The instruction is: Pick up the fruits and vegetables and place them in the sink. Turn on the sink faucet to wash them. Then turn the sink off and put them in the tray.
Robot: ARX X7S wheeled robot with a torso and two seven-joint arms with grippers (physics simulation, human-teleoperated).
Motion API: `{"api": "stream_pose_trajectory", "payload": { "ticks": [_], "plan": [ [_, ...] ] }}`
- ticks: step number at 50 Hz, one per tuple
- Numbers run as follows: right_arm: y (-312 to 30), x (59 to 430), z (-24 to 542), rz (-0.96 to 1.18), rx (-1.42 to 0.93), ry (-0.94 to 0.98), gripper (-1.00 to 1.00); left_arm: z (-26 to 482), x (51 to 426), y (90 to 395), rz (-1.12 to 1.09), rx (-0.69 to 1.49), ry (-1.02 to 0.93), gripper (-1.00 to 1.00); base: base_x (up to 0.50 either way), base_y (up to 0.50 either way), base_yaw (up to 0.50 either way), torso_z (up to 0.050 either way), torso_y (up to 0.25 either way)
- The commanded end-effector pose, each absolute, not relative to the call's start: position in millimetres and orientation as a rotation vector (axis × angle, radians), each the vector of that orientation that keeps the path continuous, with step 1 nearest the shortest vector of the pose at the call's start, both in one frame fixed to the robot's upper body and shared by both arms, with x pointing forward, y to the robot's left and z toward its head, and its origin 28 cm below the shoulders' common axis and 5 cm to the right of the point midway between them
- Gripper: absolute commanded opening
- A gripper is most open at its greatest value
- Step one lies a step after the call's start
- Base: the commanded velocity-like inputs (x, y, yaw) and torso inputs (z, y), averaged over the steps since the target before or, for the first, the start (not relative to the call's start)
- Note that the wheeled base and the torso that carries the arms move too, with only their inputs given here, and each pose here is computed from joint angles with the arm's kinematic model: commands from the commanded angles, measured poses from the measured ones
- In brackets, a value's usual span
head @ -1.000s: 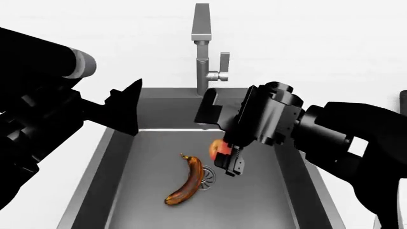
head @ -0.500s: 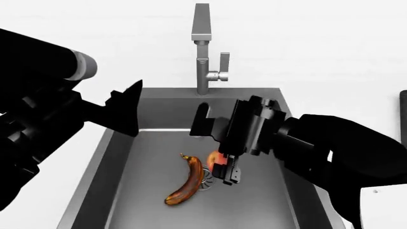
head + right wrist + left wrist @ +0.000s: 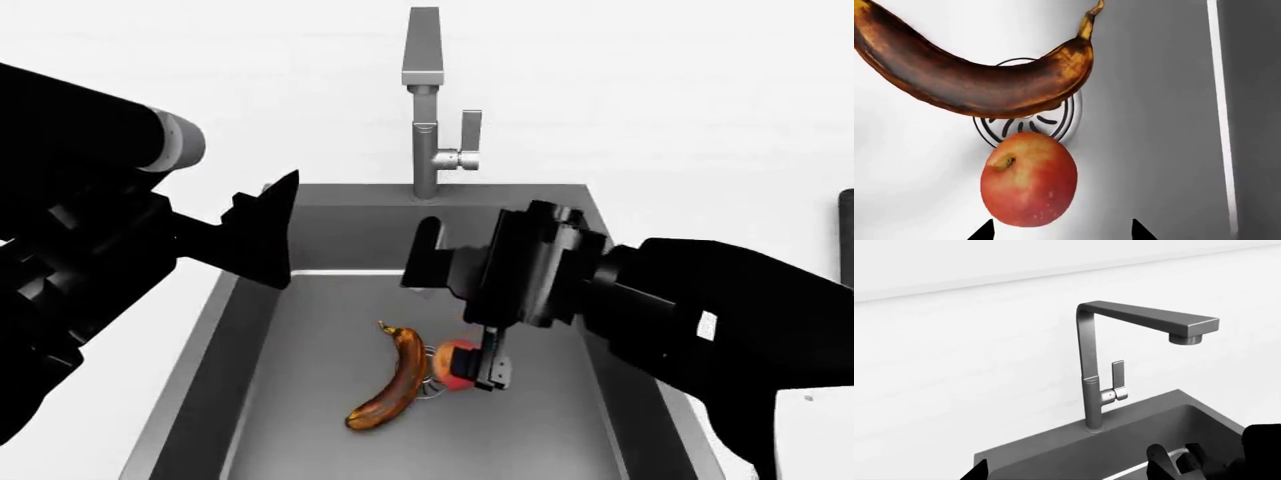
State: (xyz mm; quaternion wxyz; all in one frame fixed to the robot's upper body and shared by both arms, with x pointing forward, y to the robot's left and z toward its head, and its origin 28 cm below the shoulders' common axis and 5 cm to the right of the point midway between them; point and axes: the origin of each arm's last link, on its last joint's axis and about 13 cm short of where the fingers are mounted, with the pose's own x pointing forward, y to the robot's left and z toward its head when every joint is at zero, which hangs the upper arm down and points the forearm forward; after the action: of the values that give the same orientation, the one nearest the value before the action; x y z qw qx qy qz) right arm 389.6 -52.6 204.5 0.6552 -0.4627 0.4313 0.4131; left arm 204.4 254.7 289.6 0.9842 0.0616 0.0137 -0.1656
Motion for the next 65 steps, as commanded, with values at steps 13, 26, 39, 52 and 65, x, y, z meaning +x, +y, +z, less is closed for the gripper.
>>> {"api": "stream_pose_trajectory", "payload": {
  "ticks": [13, 26, 39, 52, 65],
  "plan": [
    [-77.4, 343.0, 262.3, 0.744, -0.977, 0.707, 1.00, 285.7, 206.5, 255.1, -0.327, 0.119, 0.036, 1.00, 0.00, 0.00, 0.00, 0.000, 0.000],
    [-83.9, 336.2, 288.0, 0.402, -0.882, 0.516, 1.00, 283.6, 205.9, 254.8, -0.328, 0.120, 0.039, 1.00, 0.00, 0.00, 0.00, 0.000, 0.000],
    [-86.4, 340.1, 304.3, 0.137, -0.802, 0.450, 1.00, 283.7, 205.3, 254.4, -0.329, 0.122, 0.041, 1.00, 0.00, 0.00, 0.00, 0.000, 0.000],
    [-72.2, 404.9, 318.2, 0.043, -0.694, 0.361, 1.00, 280.3, 210.0, 251.7, -0.338, 0.119, 0.068, 1.00, 0.00, 0.00, 0.00, 0.000, 0.000],
    [-68.6, 416.0, 320.0, 0.026, -0.629, 0.322, 1.00, 278.7, 209.9, 253.6, -0.337, 0.114, 0.065, 1.00, 0.00, 0.00, 0.00, 0.000, 0.000]
  ]
}}
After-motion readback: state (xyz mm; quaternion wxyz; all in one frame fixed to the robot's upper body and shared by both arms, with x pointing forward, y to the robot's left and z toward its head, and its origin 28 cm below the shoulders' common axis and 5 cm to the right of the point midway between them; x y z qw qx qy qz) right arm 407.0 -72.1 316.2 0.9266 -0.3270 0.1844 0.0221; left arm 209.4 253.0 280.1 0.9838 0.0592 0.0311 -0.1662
